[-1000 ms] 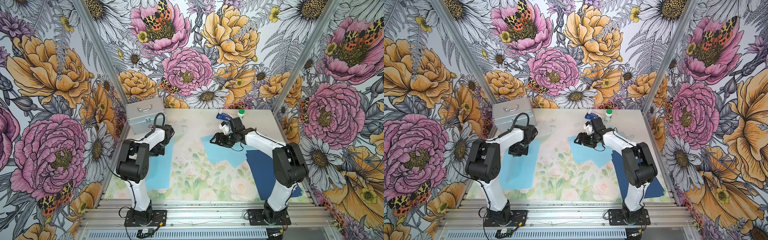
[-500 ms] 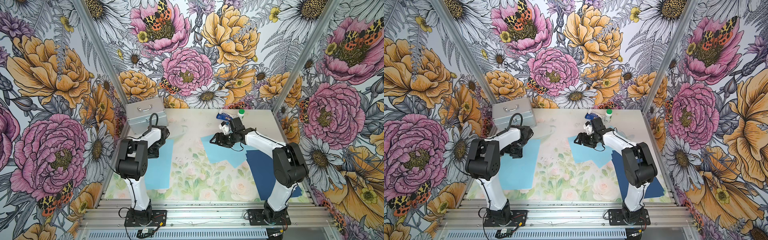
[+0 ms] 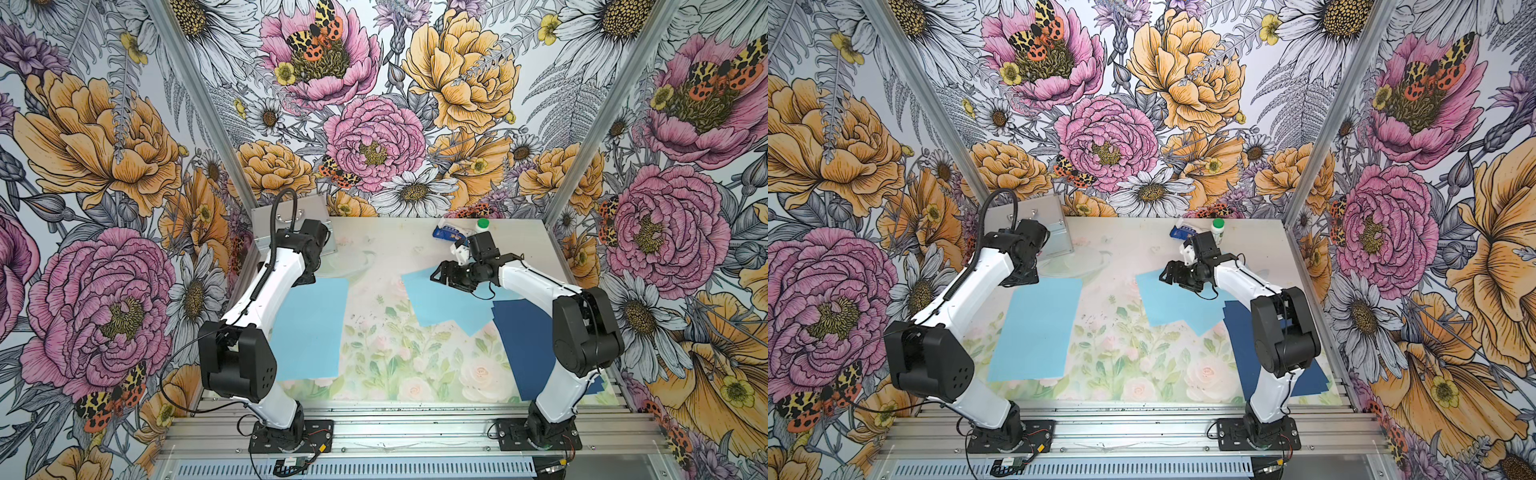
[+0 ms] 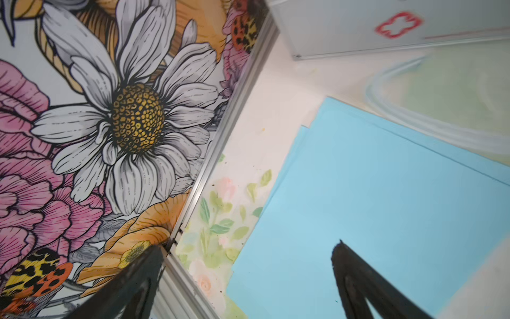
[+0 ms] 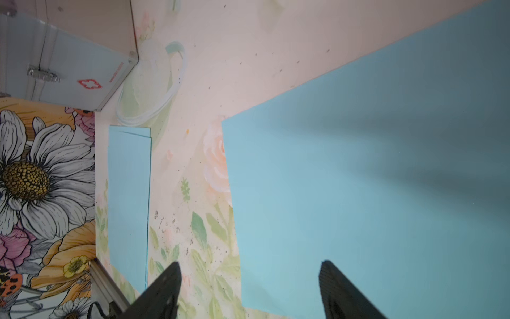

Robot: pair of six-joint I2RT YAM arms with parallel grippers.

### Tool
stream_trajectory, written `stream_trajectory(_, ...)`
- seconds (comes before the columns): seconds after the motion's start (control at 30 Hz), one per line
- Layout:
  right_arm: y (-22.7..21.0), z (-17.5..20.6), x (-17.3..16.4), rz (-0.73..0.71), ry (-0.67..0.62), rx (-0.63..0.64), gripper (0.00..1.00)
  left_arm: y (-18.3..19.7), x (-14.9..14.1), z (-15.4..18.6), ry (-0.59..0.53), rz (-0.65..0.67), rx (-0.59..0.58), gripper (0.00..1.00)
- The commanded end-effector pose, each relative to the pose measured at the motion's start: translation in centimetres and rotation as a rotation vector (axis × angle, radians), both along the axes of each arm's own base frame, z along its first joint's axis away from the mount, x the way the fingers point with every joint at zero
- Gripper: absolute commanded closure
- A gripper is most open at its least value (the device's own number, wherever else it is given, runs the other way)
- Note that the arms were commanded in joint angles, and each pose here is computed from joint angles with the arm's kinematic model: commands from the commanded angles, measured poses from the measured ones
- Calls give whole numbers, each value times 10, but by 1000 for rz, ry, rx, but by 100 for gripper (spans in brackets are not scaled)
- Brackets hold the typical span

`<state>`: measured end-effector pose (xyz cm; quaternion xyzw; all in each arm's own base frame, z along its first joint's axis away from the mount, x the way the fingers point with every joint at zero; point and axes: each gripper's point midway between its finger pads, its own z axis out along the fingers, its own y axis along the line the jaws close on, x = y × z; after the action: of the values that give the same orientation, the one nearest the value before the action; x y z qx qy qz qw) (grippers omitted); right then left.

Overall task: Sort the scattered colored papers by color
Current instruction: Place the colored paper, then pick up the colored paper.

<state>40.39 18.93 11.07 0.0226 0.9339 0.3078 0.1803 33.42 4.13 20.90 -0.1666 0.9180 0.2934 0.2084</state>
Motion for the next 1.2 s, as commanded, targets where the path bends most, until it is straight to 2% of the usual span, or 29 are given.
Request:
stream_trajectory(0.0,-51,5,10,-126,-26,-105,18,-62,21,-16,-32,-146,-189,2)
stream_trajectory(0.2,-114,-4,15,-262,-6,-233,1,-156,52,-39,-92,-349,-501,2)
stream_trajectory(0.27,-132,-11,15,-302,20,-271,1,-187,61,-44,-101,-417,-601,2)
stream_trajectory(0.5,-166,-43,11,-372,125,-292,1,-259,85,-58,-100,-550,-910,2)
stream_trajectory(0.53,-170,-47,10,-379,138,-295,1,-270,88,-76,-62,-555,-954,2)
stream_trajectory(0.6,-178,-54,9,-398,158,-300,1,-286,93,-85,-43,-580,-1023,2)
stream_trajectory(0.8,-184,-67,11,-409,198,-266,1,-316,106,-108,8,-590,-1161,2)
stream_trajectory(1.17,-169,-92,5,-371,275,-209,1,-350,115,-150,69,-543,-1297,2)
